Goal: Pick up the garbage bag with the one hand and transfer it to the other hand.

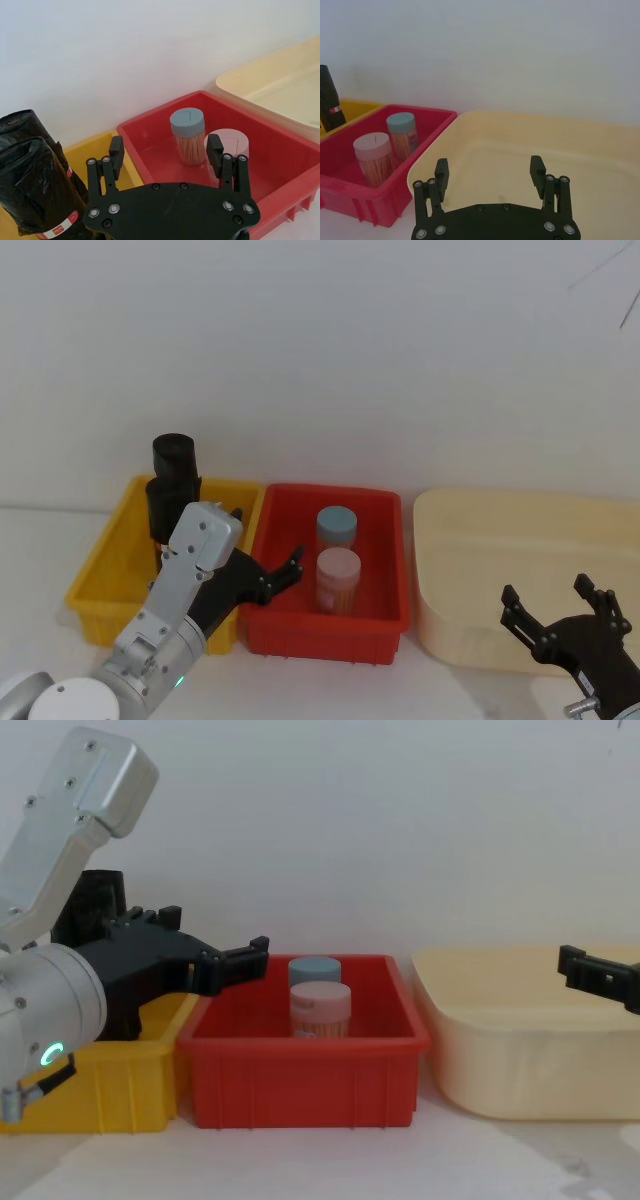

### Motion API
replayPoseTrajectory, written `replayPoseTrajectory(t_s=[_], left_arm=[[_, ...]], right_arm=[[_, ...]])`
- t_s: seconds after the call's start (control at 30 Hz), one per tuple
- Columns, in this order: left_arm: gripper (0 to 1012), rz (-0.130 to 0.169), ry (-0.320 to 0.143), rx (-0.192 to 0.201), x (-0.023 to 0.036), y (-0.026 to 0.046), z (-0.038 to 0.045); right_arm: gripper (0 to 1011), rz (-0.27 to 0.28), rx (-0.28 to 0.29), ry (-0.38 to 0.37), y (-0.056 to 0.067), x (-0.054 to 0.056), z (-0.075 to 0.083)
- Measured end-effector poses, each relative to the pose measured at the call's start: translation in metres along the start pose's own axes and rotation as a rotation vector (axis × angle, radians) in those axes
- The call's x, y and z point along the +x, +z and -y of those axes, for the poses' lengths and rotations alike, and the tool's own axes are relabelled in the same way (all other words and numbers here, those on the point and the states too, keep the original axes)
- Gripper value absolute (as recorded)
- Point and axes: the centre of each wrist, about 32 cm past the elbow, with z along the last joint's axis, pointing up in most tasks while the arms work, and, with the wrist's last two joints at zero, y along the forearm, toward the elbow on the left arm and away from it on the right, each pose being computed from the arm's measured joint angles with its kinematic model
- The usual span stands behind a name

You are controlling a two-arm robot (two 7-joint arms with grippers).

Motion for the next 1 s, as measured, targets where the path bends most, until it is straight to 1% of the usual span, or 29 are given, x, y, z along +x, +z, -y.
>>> replayPoseTrajectory(t_s=[1.0], left_arm=[[1000, 0.000, 0.000, 0.000, 0.0000, 0.0000, 0.0000]], right_arm=[[999, 0.000, 0.000, 0.000, 0.0000, 0.0000, 0.0000]])
